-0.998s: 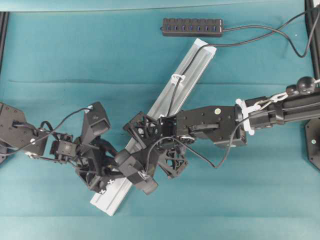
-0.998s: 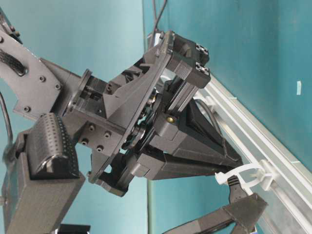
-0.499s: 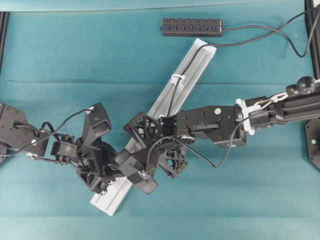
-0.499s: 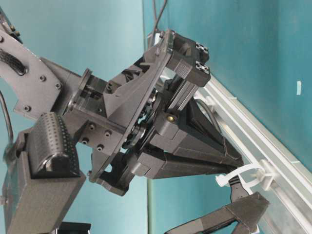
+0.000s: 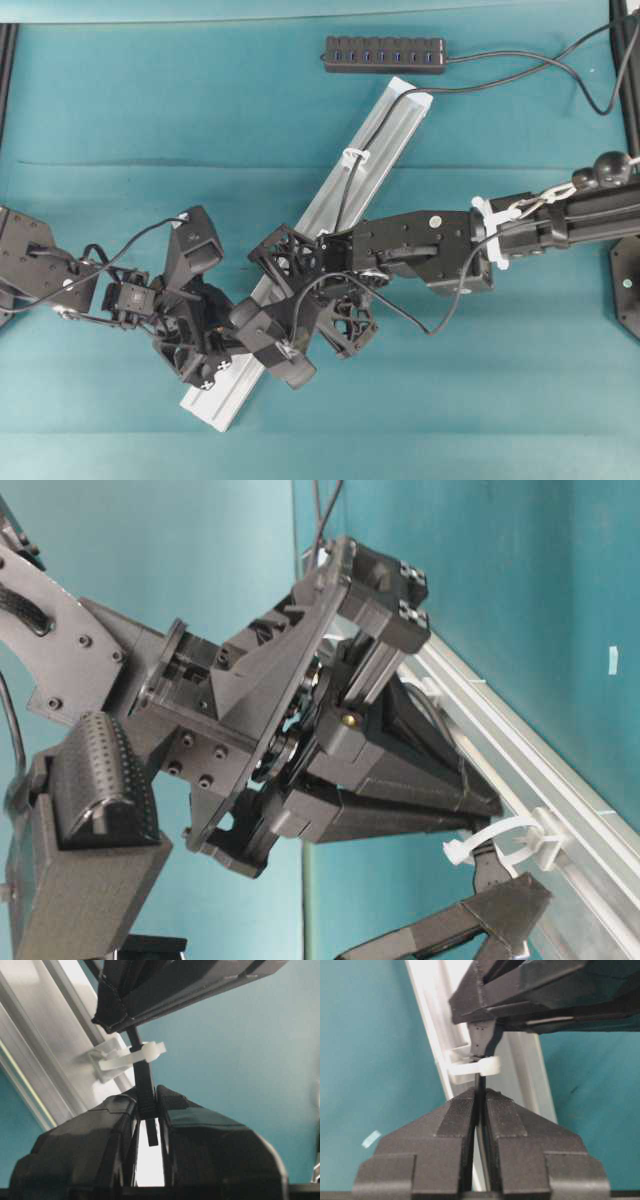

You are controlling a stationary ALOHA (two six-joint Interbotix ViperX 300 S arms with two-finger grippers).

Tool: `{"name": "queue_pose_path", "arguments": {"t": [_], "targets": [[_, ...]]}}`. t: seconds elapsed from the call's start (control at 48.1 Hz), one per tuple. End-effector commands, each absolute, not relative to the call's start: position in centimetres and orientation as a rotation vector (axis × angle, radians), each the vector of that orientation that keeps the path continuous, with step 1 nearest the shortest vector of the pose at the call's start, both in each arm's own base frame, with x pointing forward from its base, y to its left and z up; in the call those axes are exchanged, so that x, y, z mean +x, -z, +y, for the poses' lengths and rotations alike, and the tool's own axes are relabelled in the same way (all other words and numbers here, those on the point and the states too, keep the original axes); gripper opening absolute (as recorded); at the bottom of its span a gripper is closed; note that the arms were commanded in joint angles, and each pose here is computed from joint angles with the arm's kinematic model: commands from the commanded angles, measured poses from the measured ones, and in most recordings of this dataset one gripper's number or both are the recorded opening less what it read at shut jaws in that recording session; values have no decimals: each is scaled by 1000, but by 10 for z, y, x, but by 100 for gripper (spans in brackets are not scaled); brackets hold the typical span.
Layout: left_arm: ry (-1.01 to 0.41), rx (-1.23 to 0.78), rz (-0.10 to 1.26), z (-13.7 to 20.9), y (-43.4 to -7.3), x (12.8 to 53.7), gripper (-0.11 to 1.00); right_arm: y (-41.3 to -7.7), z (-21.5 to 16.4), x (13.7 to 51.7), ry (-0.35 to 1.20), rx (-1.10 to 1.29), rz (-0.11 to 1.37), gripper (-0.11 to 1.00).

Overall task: Pass the USB cable through three rings with both arms.
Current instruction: 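Bring the left gripper to the plug past the third ring and grasp, then pull the cable through the third ring with the left gripper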

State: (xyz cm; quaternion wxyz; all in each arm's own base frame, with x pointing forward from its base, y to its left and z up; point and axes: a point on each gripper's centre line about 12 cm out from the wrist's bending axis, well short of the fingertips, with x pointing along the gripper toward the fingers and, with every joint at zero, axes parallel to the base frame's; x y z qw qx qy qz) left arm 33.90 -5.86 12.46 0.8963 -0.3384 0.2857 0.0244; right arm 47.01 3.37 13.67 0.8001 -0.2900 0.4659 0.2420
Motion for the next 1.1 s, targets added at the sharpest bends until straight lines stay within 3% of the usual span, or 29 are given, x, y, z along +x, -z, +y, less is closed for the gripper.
{"name": "queue_pose_path", "arguments": {"t": [0.0,0.083,0.27,0.374,0.769,1.081], "targets": [[-34,-705,553,-59,-136,345,11,-140,38,469,-526,-603,1009,7],[-34,-705,553,-59,-136,345,11,-139,37,467,-533,-593,1026,18],[-35,-705,556,-59,-135,344,11,-141,36,469,-504,-553,1021,72],[-37,-706,562,-59,-134,343,11,-143,30,470,-451,-501,1021,91],[-42,-771,649,-76,-123,322,9,-159,5,463,-345,-421,998,88],[8,-788,593,-80,-148,309,9,-168,-6,448,-306,-387,998,88]]}}
